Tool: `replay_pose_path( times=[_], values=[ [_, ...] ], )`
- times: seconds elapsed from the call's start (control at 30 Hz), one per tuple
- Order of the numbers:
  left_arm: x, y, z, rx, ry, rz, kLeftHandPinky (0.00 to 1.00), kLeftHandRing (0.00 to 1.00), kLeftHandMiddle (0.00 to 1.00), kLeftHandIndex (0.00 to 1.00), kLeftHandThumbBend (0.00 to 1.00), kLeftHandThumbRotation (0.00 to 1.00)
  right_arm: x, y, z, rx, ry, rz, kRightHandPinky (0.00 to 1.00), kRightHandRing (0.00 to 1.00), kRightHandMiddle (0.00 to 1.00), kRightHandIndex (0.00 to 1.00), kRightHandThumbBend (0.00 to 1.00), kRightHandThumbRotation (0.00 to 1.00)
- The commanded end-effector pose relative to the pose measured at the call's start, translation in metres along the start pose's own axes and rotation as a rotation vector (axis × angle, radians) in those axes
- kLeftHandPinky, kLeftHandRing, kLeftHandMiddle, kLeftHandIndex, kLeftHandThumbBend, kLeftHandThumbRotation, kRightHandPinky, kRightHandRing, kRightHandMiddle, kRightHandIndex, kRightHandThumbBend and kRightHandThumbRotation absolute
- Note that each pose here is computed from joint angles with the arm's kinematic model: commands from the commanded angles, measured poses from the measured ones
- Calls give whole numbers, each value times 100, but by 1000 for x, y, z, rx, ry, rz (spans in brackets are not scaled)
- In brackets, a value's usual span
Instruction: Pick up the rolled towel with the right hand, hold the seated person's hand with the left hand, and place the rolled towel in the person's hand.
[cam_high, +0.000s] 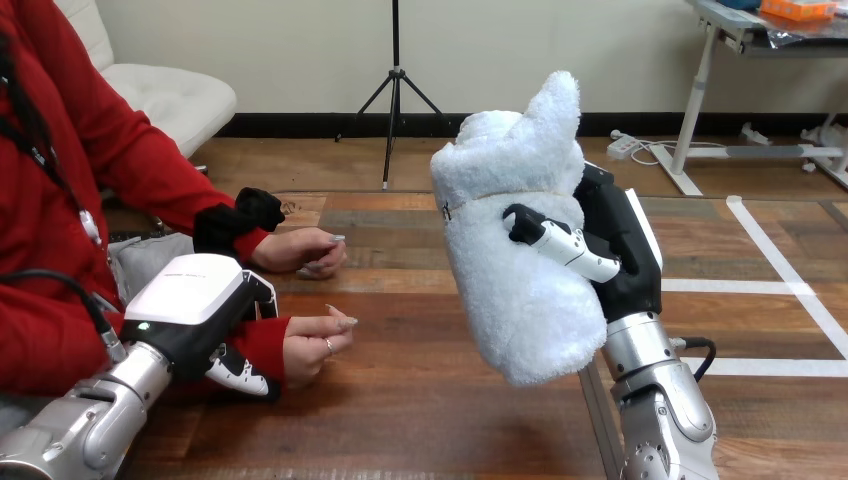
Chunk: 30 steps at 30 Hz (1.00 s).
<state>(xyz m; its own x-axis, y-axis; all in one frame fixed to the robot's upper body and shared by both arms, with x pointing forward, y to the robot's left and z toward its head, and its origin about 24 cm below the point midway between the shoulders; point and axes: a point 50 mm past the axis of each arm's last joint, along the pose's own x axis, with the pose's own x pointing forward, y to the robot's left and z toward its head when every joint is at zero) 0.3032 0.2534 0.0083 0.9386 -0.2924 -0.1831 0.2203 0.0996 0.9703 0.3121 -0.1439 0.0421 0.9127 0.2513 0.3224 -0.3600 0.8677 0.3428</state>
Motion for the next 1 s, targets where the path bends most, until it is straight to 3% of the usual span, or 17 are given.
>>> replay_pose_path(
  times=[0.0,0.97],
  values=[
    [-2,-11,4,11,-15,-64,29,32,37,39,81,2,17,10,19,-3,-97,50,0,5,15,22,42,0],
    [0,0,9,-37,-58,-20,30,31,35,34,81,1,17,11,19,-8,-93,49,0,5,15,22,42,0]
  ],
)
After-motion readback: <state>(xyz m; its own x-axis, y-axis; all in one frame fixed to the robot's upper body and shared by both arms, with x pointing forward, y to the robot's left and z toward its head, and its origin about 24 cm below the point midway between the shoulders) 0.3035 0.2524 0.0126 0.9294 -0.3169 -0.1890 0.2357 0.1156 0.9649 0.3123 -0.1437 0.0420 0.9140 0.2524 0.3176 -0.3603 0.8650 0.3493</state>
